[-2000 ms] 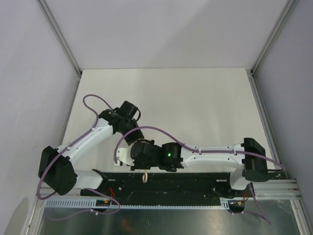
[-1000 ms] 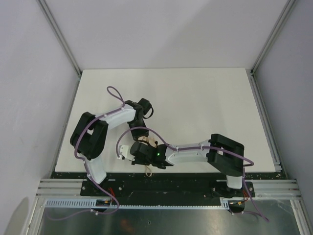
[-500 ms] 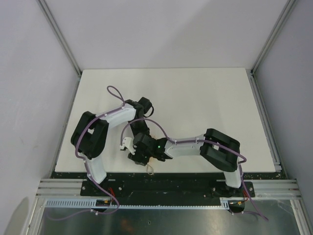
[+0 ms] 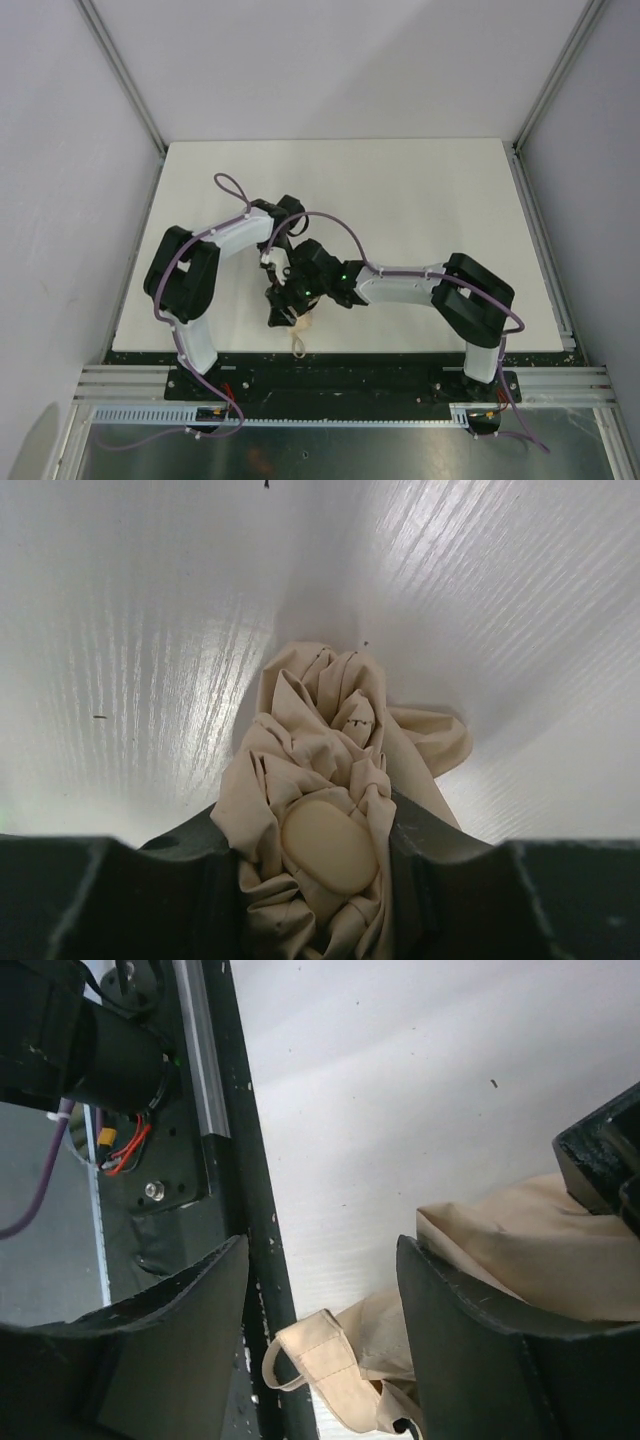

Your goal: Put away the umbrella

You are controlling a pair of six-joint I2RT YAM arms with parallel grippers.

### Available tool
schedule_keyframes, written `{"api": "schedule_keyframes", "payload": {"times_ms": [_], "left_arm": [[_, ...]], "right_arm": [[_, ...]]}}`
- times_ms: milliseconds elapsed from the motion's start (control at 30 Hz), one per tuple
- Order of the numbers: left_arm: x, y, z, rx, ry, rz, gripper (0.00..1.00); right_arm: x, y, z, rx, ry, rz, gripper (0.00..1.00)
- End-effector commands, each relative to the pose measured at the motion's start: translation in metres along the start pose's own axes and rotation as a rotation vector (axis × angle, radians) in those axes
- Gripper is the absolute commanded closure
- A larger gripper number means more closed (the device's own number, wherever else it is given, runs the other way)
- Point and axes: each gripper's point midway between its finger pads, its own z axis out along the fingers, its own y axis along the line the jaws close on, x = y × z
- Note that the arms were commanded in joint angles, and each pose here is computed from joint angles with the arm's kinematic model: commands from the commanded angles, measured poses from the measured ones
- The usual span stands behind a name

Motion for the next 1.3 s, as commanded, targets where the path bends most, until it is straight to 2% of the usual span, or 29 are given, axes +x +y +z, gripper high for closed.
{"api": "schedule_keyframes", "payload": {"times_ms": [0, 133, 267, 467, 633, 800, 900, 933, 1033, 1100, 1200, 1267], "left_arm": [[0.001, 0.0, -0.01, 0.001, 0.006, 0.048, 1.0], [0.0, 0.0, -0.009, 0.002, 0.005, 0.043, 1.0], [0.0, -0.004, -0.008, 0.013, 0.013, 0.037, 1.0], [0.0, -0.011, -0.015, 0.05, 0.013, 0.039, 1.0], [0.004, -0.014, -0.019, 0.081, 0.033, 0.02, 1.0], [0.002, -0.016, -0.018, 0.088, 0.036, 0.025, 1.0], [-0.013, -0.014, -0.022, 0.079, -0.048, 0.041, 0.98], [-0.02, -0.013, -0.024, 0.077, -0.089, 0.04, 0.91], [-0.037, -0.013, -0.033, 0.101, -0.184, 0.041, 0.47], [-0.047, -0.014, -0.042, 0.131, -0.24, 0.035, 0.23], [-0.058, -0.016, -0.062, 0.184, -0.314, 0.031, 0.05], [-0.064, -0.016, -0.078, 0.226, -0.348, 0.03, 0.02]], "right_arm": [[-0.066, 0.021, -0.027, -0.08, -0.198, -0.002, 0.34], [-0.089, 0.043, -0.053, -0.065, -0.256, -0.018, 0.33], [-0.097, 0.055, -0.079, 0.115, -0.285, -0.014, 0.27], [-0.063, 0.047, -0.092, 0.372, -0.234, 0.03, 0.25], [-0.032, 0.027, -0.078, 0.634, -0.187, -0.056, 0.29], [-0.014, 0.029, -0.058, 0.676, -0.162, -0.096, 0.37], [-0.013, 0.029, -0.071, 0.706, -0.168, -0.048, 0.37], [-0.015, 0.03, -0.079, 0.713, -0.179, -0.03, 0.36], [-0.02, 0.031, -0.109, 0.721, -0.216, 0.008, 0.35], [-0.021, 0.026, -0.13, 0.728, -0.233, 0.05, 0.35], [-0.018, 0.009, -0.162, 0.756, -0.258, 0.127, 0.35], [-0.015, -0.002, -0.184, 0.776, -0.277, 0.166, 0.35]]}}
